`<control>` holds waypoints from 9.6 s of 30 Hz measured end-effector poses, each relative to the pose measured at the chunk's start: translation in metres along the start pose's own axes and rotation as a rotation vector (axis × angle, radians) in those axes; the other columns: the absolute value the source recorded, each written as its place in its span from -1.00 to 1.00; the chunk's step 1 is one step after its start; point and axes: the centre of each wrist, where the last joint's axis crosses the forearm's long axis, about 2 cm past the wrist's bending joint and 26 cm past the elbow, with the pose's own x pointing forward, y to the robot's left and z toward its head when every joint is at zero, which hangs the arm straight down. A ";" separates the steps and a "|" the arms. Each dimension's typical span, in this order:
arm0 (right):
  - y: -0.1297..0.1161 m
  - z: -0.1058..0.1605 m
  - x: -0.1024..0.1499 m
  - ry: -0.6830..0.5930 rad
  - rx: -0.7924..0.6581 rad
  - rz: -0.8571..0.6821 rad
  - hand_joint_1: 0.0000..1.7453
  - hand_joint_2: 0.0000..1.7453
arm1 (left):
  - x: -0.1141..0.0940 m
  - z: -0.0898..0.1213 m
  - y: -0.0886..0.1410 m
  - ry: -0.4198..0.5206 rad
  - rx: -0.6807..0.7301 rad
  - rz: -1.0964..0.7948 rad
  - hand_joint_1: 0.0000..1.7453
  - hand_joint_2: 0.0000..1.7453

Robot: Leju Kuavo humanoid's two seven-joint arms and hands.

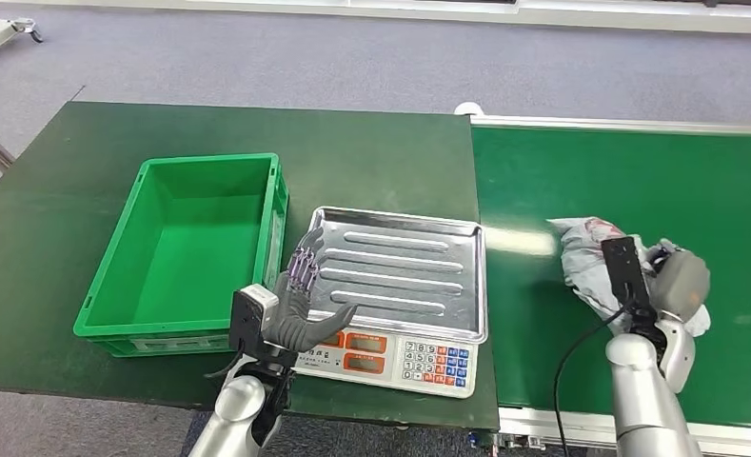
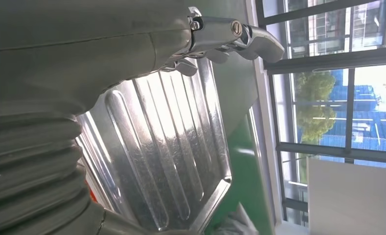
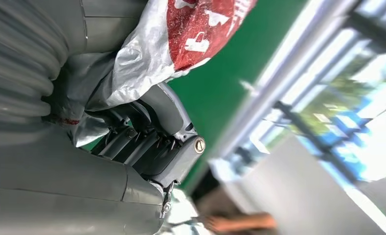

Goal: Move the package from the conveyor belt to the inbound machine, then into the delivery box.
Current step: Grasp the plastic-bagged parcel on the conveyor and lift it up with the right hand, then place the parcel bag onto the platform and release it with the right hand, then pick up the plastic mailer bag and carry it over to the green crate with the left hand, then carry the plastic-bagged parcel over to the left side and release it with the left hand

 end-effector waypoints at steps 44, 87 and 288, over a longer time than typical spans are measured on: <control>0.073 0.133 0.282 -0.804 0.565 -0.501 0.50 1.00 | 0.001 0.001 0.017 -0.026 0.080 -0.036 -1.00 1.00; 0.080 0.134 0.092 -0.075 0.745 -1.389 -1.00 1.00 | 0.001 -0.004 0.033 -0.097 -0.316 -0.562 -1.00 1.00; 0.087 0.127 0.165 -0.128 0.622 -1.199 -1.00 -1.00 | 0.007 -0.039 0.014 -0.047 0.094 0.012 -1.00 1.00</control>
